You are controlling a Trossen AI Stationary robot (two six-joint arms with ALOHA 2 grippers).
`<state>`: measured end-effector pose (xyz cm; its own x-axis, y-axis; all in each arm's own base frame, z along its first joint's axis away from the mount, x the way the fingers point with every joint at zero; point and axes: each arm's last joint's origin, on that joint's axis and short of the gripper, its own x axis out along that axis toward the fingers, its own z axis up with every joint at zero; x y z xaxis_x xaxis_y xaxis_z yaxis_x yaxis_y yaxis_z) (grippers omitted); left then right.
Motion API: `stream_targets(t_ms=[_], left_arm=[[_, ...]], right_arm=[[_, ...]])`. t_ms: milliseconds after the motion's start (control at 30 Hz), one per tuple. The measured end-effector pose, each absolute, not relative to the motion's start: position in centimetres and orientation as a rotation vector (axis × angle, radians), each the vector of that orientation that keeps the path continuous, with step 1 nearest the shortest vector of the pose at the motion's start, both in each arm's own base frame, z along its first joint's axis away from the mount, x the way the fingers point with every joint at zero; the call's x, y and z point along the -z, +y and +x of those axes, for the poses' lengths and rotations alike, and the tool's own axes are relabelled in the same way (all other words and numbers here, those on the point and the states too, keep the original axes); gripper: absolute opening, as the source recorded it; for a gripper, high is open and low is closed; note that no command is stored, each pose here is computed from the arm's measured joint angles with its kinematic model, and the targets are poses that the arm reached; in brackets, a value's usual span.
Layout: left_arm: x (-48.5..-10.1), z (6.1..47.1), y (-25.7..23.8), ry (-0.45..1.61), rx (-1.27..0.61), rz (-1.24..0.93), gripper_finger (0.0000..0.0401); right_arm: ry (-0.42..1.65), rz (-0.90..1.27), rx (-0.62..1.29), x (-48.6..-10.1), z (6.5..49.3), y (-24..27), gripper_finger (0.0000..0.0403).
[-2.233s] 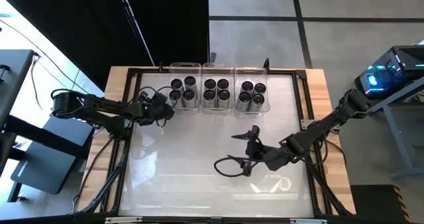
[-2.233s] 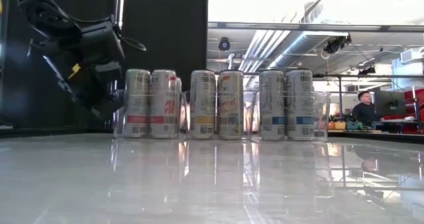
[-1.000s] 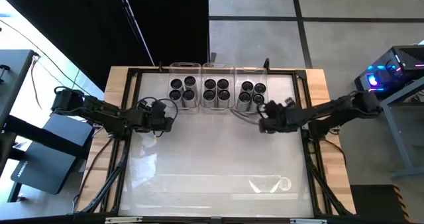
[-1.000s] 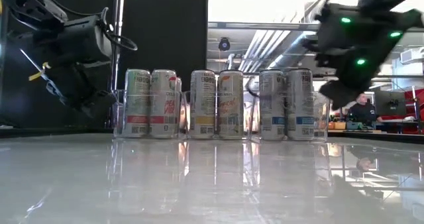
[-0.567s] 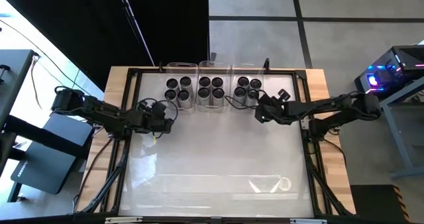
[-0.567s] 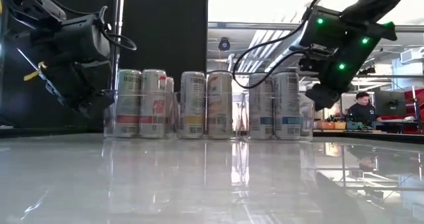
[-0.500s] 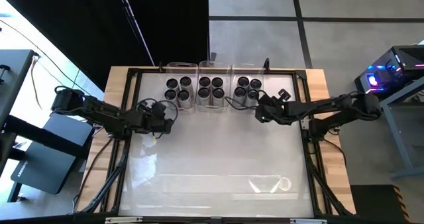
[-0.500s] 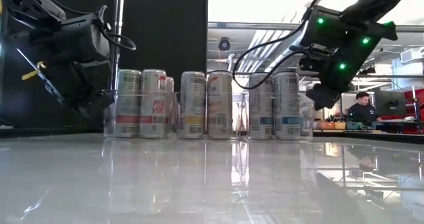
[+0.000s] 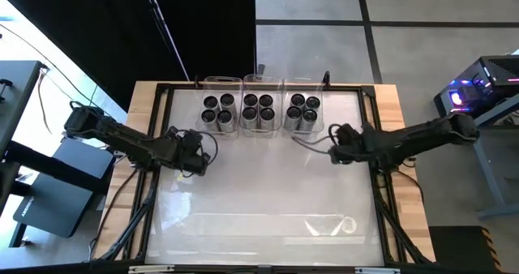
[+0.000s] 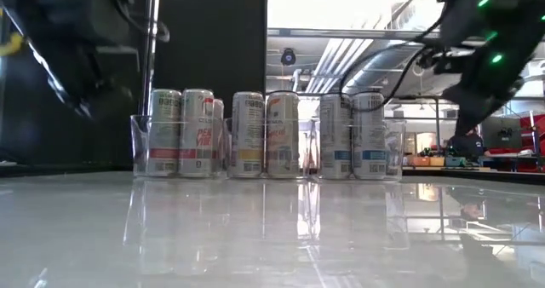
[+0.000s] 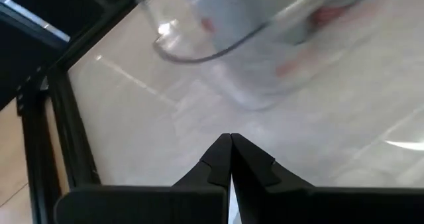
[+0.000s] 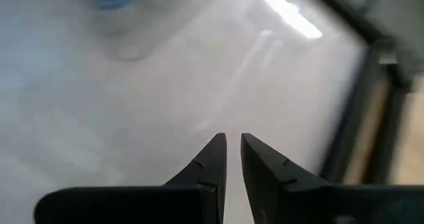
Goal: Sort soda cans
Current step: Return to Home Position
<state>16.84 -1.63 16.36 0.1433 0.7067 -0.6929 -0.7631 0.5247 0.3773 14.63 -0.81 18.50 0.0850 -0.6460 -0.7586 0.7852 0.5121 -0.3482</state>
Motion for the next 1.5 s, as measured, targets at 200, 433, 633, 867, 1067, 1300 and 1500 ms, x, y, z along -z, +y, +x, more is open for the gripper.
stream_targets(t_ms=[200, 433, 633, 867, 1067, 1300, 1500], left_arm=[[-18.6, 17.5, -5.0, 0.9, -0.89, -0.055, 0.0], [-19.0, 17.6, -10.1, 0.601, -0.557, -0.019, 0.0], [-20.3, 18.7, -9.5, 0.373, -0.177, -0.073, 0.0], [-23.4, 17.1, -4.1, 0.169, -0.202, -0.015, 0.0], [-24.6, 13.7, -1.5, 0.152, -0.208, -0.042, 0.0], [-24.9, 9.8, -0.4, 0.135, -0.208, -0.075, 0.0], [-25.1, 7.3, 0.0, 0.059, -0.182, -0.102, 0.0]], right_arm=[[0.972, 0.245, 0.748, -19.7, 13.6, 3.1, 0.0039], [0.736, 0.162, 0.29, -21.1, 13.7, 8.8, 0.0039], [0.478, 0.043, 0.174, -22.8, 12.1, 9.8, 0.0021], [0.288, 0.193, 0.108, -23.9, 8.9, 6.6, 0.0003], [0.065, 0.224, 0.055, -23.3, 7.5, 4.7, 0.0001], [-0.141, 0.19, -0.042, -22.0, 7.0, 3.5, 0.0], [-0.169, 0.131, -0.028, -21.7, 7.6, 3.0, 0.0]])
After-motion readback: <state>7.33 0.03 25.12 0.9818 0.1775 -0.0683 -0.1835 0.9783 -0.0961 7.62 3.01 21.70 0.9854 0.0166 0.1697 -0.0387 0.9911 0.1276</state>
